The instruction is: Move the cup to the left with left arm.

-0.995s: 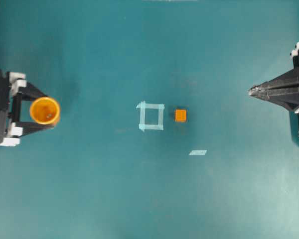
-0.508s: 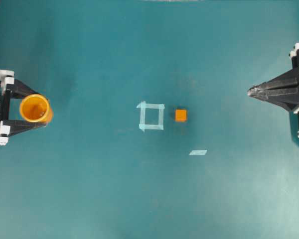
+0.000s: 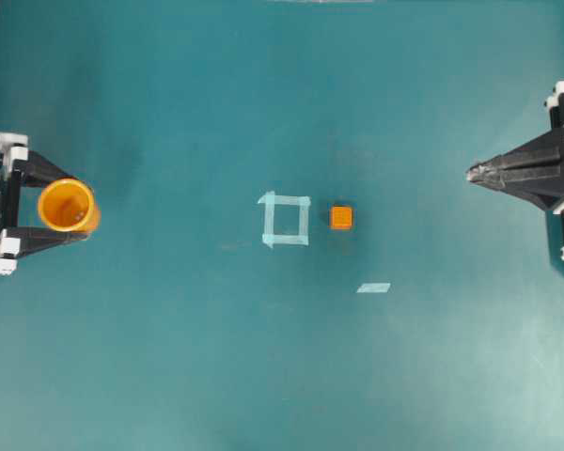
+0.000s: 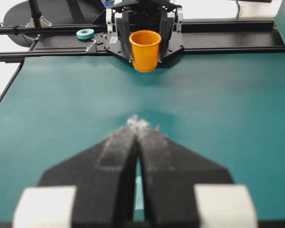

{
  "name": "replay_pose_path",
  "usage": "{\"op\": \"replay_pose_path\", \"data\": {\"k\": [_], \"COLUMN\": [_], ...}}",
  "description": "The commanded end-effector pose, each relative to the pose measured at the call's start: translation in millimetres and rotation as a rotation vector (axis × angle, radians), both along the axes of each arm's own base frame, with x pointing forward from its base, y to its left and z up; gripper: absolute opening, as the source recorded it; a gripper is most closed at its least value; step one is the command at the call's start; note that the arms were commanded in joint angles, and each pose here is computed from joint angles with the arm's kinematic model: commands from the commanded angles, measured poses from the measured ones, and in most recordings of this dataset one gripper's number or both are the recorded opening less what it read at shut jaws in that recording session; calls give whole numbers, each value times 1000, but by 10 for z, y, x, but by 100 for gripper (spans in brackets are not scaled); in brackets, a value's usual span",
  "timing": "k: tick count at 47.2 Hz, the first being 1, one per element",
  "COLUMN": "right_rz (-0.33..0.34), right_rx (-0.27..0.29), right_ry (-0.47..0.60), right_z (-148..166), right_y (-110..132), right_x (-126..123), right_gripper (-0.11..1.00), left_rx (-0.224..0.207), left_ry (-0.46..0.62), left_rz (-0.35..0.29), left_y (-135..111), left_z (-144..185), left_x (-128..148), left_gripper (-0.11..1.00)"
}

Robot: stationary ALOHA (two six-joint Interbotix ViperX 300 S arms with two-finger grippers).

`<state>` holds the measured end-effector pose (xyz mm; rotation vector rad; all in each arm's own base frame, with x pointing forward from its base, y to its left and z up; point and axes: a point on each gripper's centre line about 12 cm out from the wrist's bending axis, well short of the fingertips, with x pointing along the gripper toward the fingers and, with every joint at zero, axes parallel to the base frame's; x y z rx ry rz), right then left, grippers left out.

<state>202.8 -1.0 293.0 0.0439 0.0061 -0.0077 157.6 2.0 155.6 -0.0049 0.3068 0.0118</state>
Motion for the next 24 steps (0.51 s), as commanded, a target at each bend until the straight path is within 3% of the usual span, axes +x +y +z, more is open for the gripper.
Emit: {"op": "replay_pose_path", "data": {"k": [1,24], "right_rz": [-1,0], "right_rx": [4,5], "right_ry": [-28,-20], "right_z": [118,109], "right_y": [-1,0], "right_x": [26,26], "right_gripper": [-1,-1], "left_rx": [3,24], "left_ry": [-8,0], "left_rz": [-4,-18], "left_y": [-5,-16], "left_z": [26,7], "left_x": [25,22], "left_gripper": [63,63]}}
